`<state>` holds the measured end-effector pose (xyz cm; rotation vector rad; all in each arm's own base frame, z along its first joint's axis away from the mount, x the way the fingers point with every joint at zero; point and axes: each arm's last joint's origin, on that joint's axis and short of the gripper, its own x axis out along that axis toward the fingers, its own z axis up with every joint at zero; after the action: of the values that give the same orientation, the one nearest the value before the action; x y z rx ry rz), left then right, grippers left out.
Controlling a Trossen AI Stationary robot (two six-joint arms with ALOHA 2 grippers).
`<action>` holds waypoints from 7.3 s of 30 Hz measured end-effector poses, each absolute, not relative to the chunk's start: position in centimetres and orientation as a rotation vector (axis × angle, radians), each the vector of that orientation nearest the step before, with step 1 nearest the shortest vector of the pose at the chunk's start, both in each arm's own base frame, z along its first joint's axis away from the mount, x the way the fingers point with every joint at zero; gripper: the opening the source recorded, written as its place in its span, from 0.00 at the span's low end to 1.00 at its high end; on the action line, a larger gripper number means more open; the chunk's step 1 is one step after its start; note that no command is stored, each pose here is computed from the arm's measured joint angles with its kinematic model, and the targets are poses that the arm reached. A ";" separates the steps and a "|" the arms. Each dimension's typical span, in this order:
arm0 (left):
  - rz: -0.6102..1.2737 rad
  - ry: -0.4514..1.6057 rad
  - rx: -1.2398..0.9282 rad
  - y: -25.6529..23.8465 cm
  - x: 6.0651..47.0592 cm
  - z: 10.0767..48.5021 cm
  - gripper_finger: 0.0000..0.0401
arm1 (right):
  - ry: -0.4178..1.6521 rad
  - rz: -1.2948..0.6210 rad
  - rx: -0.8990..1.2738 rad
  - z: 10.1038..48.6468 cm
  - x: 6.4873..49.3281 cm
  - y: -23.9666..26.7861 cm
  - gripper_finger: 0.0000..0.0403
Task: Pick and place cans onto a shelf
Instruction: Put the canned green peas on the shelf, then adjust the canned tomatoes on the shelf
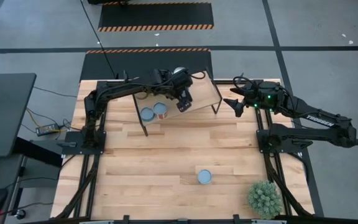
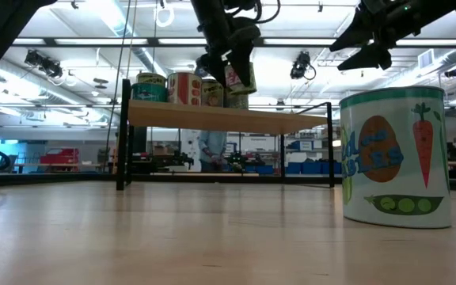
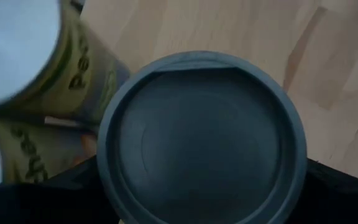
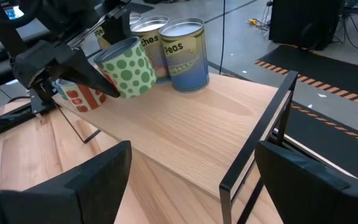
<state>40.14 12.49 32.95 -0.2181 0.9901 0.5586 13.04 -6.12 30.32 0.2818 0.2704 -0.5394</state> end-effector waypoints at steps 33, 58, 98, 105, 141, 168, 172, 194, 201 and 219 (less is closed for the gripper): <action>0.646 1.016 -0.449 12.3 39.5 32.5 0.80 | 0.271 -0.539 0.282 30.3 13.0 -6.1 0.86; 0.650 0.983 -0.430 12.6 38.9 34.7 1.00 | 0.271 -0.538 0.282 30.3 13.0 -6.1 0.86; 0.073 0.971 -0.122 6.4 40.4 37.1 1.00 | 0.160 -0.530 0.286 31.3 13.4 -6.3 0.86; 0.097 1.036 0.129 6.5 40.5 36.4 1.00 | 0.022 -0.480 0.428 32.3 13.7 -6.3 0.86; 0.082 1.300 0.099 8.9 40.4 32.5 0.56 | 0.014 -0.427 0.498 32.0 15.4 -6.9 0.86; 0.106 1.321 0.053 9.9 38.8 35.3 0.53 | -0.020 -0.401 0.515 32.3 15.4 -6.8 0.86; 0.060 1.339 0.069 8.4 38.6 35.8 0.53 | -0.021 -0.401 0.518 32.3 15.4 -6.8 0.86; -0.012 1.331 0.141 4.4 39.0 36.0 0.53 | -0.024 -0.388 0.544 32.3 15.4 -6.8 0.86; -0.013 1.280 0.213 2.8 37.2 38.1 0.53 | -0.023 -0.386 0.545 32.3 15.4 -6.8 0.86; 0.282 1.207 0.277 2.5 31.3 33.9 0.53 | 0.027 -0.255 0.552 31.7 17.8 -6.3 0.86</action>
<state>31.34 2.47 33.92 0.2768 1.2073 0.2820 17.75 -6.33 31.66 0.5515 0.0268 -0.2552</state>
